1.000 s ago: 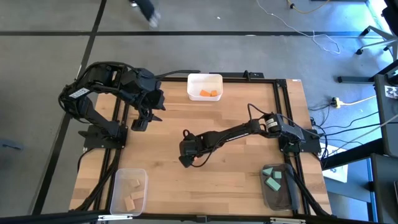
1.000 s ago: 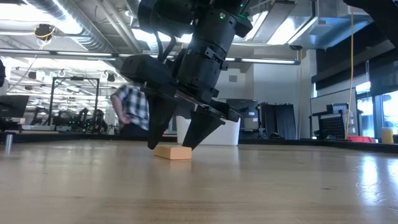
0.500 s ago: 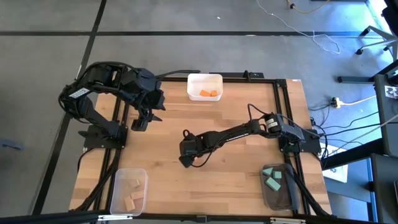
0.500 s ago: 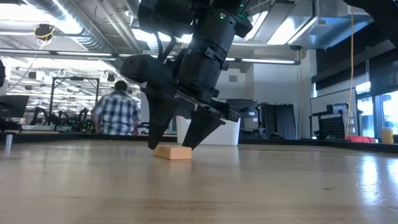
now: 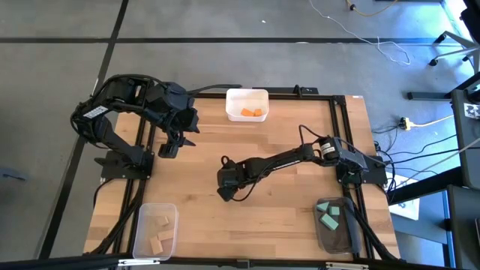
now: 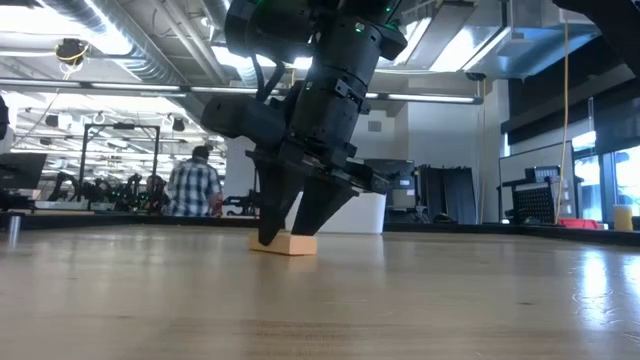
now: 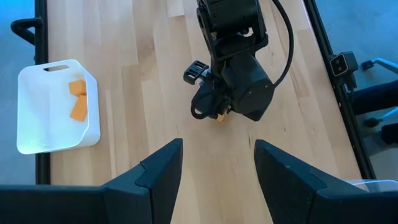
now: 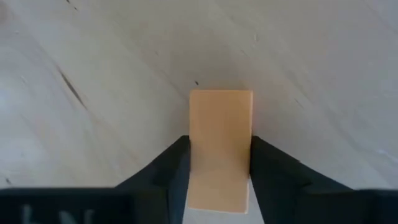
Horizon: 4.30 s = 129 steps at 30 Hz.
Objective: Sort & place blocks by color
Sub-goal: Put the orange block into the white bin, then return to Home Position
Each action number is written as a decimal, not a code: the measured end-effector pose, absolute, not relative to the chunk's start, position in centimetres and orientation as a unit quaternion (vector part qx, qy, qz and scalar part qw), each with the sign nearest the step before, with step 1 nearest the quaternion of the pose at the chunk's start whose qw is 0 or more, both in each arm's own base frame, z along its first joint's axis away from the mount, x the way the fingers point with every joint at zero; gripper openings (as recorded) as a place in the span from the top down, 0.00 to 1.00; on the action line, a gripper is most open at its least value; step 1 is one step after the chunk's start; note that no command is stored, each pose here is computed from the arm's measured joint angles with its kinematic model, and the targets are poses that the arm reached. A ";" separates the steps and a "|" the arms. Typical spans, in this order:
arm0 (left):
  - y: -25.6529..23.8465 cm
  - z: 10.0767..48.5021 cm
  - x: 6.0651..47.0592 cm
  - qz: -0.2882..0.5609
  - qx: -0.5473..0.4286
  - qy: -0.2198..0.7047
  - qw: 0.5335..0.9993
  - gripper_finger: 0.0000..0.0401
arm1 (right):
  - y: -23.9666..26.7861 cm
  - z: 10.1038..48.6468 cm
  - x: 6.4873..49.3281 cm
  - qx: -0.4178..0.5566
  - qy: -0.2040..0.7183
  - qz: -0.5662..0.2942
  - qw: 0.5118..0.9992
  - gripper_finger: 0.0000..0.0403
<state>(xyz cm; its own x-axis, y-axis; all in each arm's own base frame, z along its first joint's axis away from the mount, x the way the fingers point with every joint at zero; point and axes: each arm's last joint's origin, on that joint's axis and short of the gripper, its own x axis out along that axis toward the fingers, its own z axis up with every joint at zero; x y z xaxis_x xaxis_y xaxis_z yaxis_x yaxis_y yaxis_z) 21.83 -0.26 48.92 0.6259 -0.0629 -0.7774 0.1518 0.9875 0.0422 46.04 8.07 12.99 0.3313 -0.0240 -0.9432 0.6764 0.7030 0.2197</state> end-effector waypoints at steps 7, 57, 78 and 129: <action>-0.3 49.0 21.9 -0.059 0.052 0.425 0.902 0.52 | 8.1 13.0 46.0 0.306 0.528 -0.234 0.757 0.68; 2.2 48.8 21.6 0.051 0.041 0.443 0.894 0.52 | -18.8 27.9 41.9 0.119 0.595 -0.279 0.744 0.68; 5.3 48.8 21.0 0.126 -0.013 0.441 0.888 0.52 | -31.3 18.1 39.0 0.175 0.621 -0.192 0.740 0.68; 7.1 49.0 21.9 0.146 -0.020 0.412 0.899 0.52 | -20.7 37.5 35.3 0.113 0.507 -0.165 0.838 0.99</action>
